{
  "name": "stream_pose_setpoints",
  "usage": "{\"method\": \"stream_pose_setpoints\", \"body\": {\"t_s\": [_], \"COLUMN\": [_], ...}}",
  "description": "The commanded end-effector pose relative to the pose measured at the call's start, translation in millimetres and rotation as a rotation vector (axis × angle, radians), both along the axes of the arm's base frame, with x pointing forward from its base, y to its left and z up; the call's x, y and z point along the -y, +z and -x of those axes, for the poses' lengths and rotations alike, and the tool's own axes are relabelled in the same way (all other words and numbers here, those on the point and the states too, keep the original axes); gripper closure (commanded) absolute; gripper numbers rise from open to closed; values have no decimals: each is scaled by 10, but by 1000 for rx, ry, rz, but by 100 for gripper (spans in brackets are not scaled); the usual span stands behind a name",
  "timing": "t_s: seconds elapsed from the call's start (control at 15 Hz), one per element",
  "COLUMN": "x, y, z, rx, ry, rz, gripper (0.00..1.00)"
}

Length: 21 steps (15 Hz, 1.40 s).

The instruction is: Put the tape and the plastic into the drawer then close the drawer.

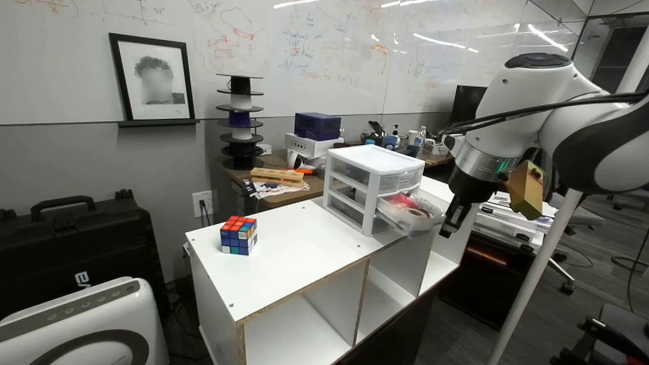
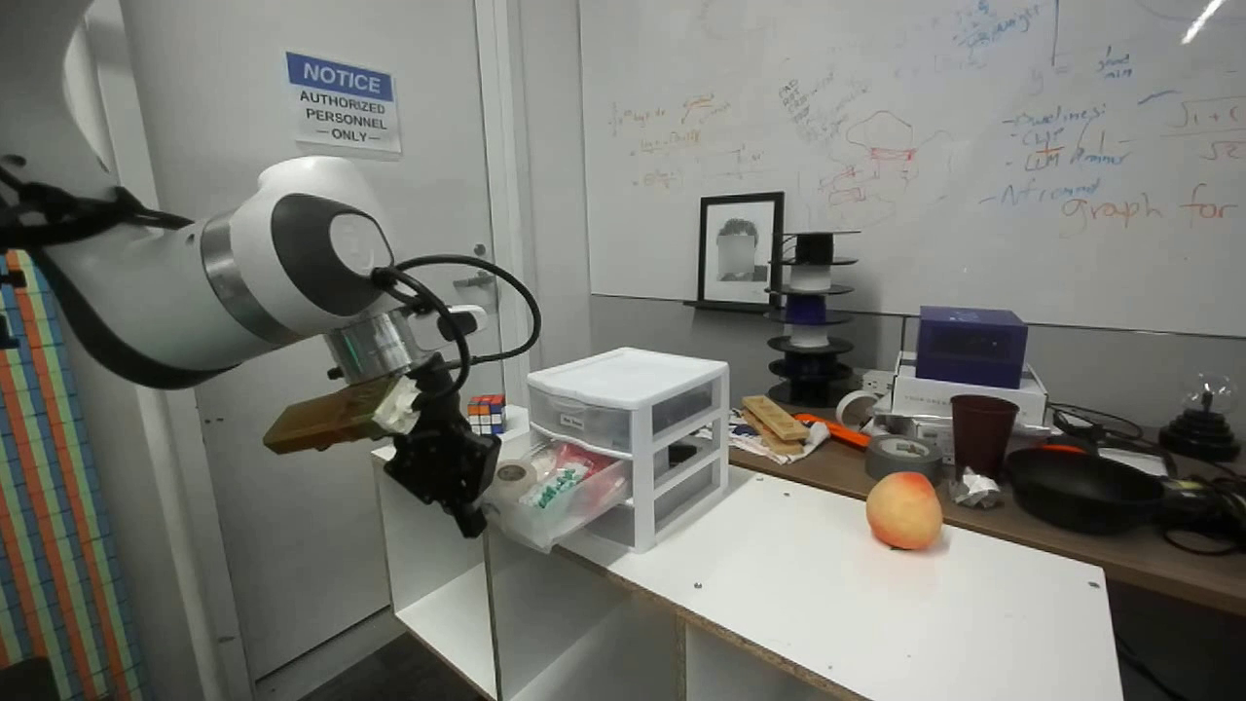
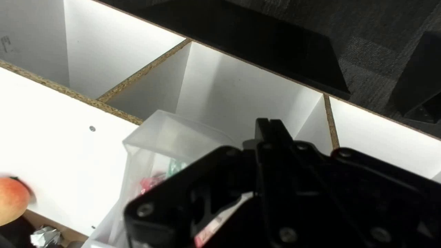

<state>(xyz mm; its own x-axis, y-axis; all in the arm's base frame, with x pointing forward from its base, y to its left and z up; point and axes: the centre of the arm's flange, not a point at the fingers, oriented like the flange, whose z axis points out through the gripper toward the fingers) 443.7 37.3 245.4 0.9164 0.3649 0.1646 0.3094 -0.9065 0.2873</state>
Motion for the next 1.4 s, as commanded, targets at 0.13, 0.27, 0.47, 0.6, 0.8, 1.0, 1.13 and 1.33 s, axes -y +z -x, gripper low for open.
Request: {"method": "stream_pose_setpoints", "body": {"t_s": [0.13, 0.27, 0.47, 0.6, 0.8, 1.0, 1.13, 1.33], "x": [73, 147, 277, 346, 418, 417, 414, 412], "y": [36, -19, -82, -92, -56, 21, 40, 62], "z": [-21, -73, -177, -282, -502, -713, -847, -1036], "rx": [120, 126, 123, 131, 174, 217, 239, 267], "ry": [-32, -47, -79, -93, -107, -112, -116, -124], "rz": [35, 47, 26, -5, -51, -90, -102, -116], "gripper": [94, 94, 94, 94, 94, 94, 94, 94]}}
